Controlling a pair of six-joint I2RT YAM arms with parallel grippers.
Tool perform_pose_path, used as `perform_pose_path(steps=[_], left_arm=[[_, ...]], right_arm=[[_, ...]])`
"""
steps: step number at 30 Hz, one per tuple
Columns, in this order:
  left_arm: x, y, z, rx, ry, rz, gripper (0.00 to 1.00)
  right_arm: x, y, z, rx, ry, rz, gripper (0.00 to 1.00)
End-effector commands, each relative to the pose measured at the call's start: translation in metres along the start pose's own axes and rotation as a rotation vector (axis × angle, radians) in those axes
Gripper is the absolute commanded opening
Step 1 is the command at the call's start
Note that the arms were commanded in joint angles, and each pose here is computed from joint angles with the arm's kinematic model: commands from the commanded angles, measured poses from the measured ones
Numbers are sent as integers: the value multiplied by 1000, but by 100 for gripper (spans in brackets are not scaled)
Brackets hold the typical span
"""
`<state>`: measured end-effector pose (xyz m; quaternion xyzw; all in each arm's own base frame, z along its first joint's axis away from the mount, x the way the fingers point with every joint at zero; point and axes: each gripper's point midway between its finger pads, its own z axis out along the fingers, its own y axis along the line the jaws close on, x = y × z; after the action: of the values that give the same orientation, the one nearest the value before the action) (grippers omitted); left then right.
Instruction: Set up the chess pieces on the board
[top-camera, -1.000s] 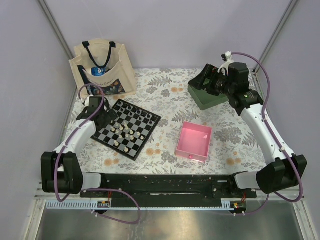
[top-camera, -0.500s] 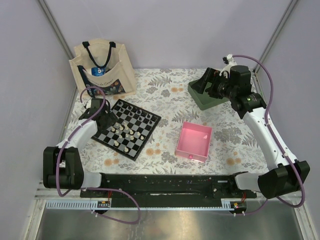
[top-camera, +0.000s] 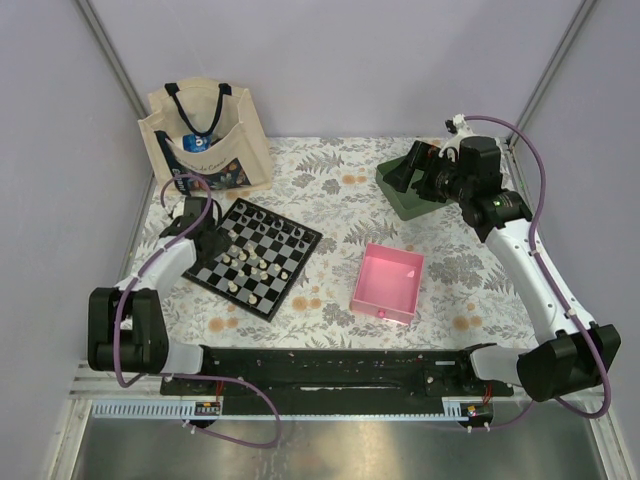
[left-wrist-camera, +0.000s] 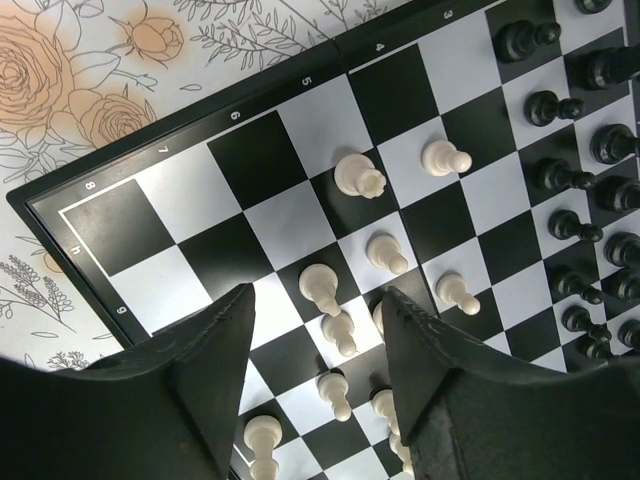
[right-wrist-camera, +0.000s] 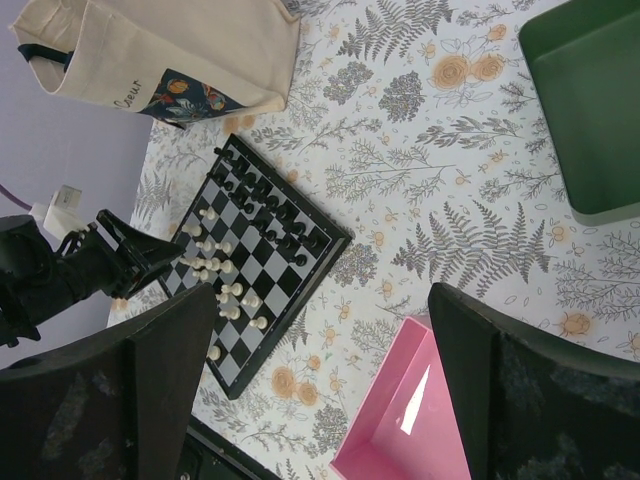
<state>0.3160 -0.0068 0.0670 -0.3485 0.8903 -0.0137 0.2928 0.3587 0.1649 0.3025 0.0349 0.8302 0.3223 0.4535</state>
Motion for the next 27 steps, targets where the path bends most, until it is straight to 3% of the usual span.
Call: perform_pose_path(steps=[1, 13, 27], left_arm=[[-14, -10, 0, 9, -39, -21, 54], [-15, -13, 10, -6, -22, -19, 42], [-5, -12, 16, -4, 13, -11, 37]], right_arm=[[-16, 7, -8, -18, -72, -39, 97], [-16, 3, -10, 0, -83, -46, 98], [-15, 0, -8, 10, -81, -50, 98]])
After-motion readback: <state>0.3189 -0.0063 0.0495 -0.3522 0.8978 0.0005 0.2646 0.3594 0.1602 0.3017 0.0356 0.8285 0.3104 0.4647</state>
